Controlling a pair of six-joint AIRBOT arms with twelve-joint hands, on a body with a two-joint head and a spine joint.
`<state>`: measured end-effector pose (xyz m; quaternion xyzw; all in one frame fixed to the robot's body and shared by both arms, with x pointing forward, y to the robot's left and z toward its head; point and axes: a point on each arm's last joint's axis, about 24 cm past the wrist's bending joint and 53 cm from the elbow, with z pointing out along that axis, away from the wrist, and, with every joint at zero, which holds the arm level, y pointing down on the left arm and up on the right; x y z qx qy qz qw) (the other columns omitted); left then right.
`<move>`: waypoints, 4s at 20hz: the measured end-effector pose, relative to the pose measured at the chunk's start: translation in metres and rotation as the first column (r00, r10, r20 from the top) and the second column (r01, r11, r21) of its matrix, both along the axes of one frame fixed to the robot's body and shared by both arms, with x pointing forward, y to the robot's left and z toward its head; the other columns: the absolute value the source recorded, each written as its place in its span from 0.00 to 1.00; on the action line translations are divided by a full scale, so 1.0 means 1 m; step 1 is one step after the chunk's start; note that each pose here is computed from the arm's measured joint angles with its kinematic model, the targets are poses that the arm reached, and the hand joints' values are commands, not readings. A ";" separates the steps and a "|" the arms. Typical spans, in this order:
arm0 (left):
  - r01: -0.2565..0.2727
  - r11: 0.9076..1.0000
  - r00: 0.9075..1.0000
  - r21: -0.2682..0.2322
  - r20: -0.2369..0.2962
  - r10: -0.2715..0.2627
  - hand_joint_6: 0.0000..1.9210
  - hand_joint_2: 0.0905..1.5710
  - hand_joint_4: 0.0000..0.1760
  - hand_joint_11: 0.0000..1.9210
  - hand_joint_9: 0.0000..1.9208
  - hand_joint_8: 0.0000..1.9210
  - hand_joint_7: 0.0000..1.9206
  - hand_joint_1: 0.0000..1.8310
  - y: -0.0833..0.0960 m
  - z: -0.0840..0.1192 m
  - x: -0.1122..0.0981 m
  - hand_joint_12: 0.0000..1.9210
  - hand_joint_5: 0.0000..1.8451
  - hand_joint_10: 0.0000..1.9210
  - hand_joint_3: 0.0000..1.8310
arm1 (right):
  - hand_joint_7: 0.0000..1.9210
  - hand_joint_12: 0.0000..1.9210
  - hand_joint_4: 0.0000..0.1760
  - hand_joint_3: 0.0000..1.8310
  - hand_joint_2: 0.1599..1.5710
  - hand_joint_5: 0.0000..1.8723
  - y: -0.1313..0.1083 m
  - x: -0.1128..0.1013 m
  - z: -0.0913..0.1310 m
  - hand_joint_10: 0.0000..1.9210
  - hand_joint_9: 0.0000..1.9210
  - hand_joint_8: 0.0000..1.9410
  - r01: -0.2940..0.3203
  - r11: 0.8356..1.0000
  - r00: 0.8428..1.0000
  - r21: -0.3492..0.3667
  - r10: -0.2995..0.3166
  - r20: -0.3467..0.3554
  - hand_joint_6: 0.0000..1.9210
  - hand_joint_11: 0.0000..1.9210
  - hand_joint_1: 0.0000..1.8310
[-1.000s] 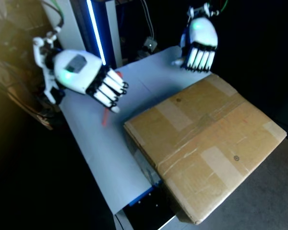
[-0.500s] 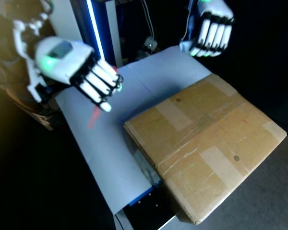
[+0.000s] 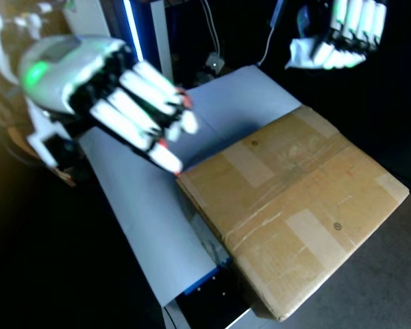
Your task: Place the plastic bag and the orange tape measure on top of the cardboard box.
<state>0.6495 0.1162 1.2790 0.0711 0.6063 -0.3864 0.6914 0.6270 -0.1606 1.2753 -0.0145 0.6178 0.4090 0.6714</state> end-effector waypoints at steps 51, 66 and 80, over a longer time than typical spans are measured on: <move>0.047 0.980 0.972 0.191 -0.236 -0.001 0.00 0.62 0.07 0.00 0.03 0.00 0.04 0.53 -0.064 -0.082 0.086 0.41 0.12 0.01 0.00 | 0.10 0.73 0.00 0.00 0.54 0.08 0.051 0.095 -0.026 0.35 0.00 0.05 -0.011 0.997 0.994 -0.078 0.003 -0.108 0.09 0.00 0.44; 0.001 0.997 0.999 0.078 -0.034 0.002 0.00 0.63 0.16 0.00 0.08 0.00 0.12 0.44 -0.028 -0.003 0.045 0.43 0.16 0.00 0.00 | 0.13 0.90 0.00 0.00 0.57 0.10 -0.013 0.059 0.030 0.44 0.00 0.00 0.079 0.996 0.996 -0.034 -0.078 0.033 0.02 0.00 0.40; -0.050 0.978 0.963 -0.203 0.251 0.102 0.00 0.70 0.50 0.00 0.07 0.00 0.12 0.39 0.068 0.078 -0.031 0.77 0.02 0.33 0.00 | 0.10 0.36 0.41 0.00 0.71 0.00 -0.054 -0.044 0.090 0.08 0.10 0.01 0.025 0.981 0.947 0.192 -0.085 0.309 0.00 0.00 0.36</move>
